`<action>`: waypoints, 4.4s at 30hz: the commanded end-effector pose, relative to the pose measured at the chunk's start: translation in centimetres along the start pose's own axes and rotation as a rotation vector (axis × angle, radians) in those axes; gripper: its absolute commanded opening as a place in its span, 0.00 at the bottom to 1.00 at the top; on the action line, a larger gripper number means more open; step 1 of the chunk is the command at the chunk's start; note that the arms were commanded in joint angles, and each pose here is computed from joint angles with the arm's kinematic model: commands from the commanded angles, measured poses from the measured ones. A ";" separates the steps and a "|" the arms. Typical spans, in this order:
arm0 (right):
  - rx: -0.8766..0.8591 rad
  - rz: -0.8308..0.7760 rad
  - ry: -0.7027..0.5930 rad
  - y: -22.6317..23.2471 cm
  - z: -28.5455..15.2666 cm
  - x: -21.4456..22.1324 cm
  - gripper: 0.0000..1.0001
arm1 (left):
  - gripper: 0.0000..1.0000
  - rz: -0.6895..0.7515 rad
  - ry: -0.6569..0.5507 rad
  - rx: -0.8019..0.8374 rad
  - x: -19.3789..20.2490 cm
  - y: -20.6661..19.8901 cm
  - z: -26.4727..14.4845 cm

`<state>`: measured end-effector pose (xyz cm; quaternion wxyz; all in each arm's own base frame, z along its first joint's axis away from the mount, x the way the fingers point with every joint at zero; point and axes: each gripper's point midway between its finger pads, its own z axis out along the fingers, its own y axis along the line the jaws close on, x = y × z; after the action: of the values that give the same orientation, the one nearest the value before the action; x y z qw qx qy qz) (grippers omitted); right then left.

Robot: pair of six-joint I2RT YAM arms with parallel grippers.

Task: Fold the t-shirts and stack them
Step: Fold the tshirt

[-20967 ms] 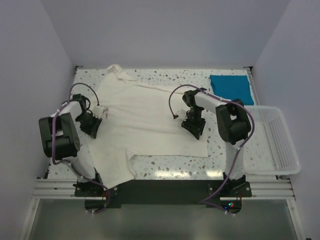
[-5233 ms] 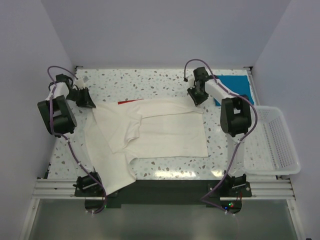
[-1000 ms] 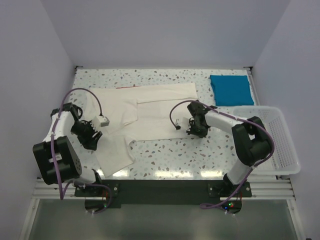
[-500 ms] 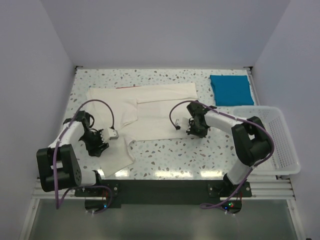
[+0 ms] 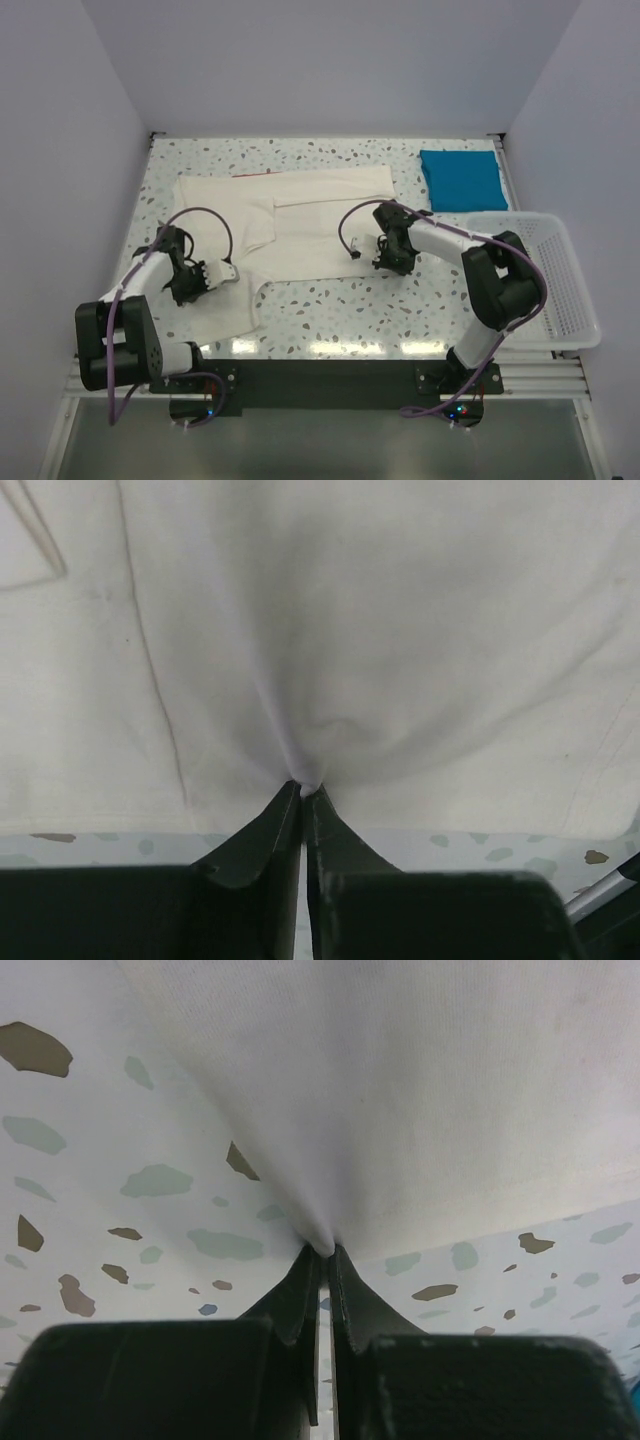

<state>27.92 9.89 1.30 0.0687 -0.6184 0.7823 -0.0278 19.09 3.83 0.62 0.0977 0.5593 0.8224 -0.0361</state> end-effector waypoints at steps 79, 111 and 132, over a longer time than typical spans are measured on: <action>-0.032 -0.214 0.066 -17.9 -2.4 -3.6 0.00 | 0.00 -0.382 -0.252 -0.028 -3.2 21.4 -5.4; -0.054 -0.191 0.083 -17.1 -1.4 -3.1 0.00 | 0.00 -0.326 -0.232 -0.043 -5.6 23.8 -3.6; -0.333 0.845 -0.143 -10.7 -5.5 -1.9 0.42 | 0.47 -0.818 -0.425 0.123 1.2 13.7 -8.0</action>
<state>39.47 6.47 6.60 0.0231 -0.3194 0.9400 0.1178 30.68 13.15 8.24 0.1903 0.1758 0.9405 -0.2200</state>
